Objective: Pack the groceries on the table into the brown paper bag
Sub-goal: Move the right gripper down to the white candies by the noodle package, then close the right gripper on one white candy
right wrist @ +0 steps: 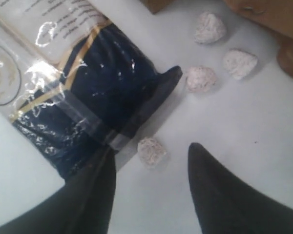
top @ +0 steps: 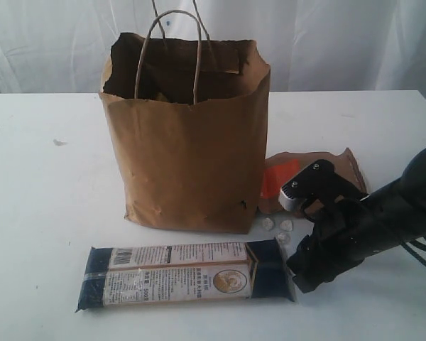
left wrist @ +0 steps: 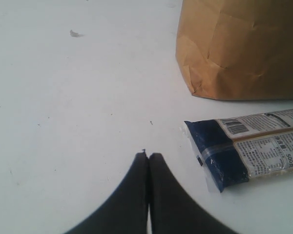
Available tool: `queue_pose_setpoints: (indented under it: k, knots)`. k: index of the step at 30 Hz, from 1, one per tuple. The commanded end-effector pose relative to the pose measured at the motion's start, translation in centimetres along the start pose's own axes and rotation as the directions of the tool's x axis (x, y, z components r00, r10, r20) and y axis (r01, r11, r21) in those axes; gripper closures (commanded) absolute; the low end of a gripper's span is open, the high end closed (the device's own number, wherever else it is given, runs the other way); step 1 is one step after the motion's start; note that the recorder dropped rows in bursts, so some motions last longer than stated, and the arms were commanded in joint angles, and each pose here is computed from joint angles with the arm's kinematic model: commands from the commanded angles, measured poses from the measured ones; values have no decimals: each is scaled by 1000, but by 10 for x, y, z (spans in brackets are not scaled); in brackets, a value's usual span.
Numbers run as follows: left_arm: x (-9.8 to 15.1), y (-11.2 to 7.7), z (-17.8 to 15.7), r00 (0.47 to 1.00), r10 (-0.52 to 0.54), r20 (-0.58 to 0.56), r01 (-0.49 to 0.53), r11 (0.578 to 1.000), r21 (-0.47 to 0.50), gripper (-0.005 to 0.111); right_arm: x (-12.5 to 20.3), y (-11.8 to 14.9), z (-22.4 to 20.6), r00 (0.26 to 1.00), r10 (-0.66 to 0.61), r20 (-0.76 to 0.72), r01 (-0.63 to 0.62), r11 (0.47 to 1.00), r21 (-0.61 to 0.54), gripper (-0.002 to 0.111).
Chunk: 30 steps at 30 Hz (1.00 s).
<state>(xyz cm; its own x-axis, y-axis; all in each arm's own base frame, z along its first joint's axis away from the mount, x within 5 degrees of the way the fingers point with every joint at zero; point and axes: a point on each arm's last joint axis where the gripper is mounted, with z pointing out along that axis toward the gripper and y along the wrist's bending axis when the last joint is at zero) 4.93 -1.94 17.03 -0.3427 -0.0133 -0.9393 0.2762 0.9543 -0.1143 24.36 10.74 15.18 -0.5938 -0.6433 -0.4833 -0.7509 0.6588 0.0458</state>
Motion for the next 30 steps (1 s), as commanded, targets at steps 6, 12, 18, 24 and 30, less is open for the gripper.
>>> queue_pose_setpoints:
  k: [6,12,18,24,30]
  knots:
    - [1,0,0,1000,-6,0,6,1000,0,107,-1,-1,0,1000,-30,1,30,999,19,64]
    - [1,0,0,1000,-6,0,6,1000,0,107,-1,-1,0,999,-34,-2,34,999,15,64]
    - [1,0,0,1000,-6,0,6,1000,0,107,0,-1,1,999,-41,-7,41,999,13,64]
    - [1,0,0,1000,-6,0,6,1000,0,107,3,0,11,998,-49,-41,49,999,-2,64]
    - [1,0,0,1000,-6,0,6,1000,0,107,-5,8,15,995,-97,-26,97,995,13,64]
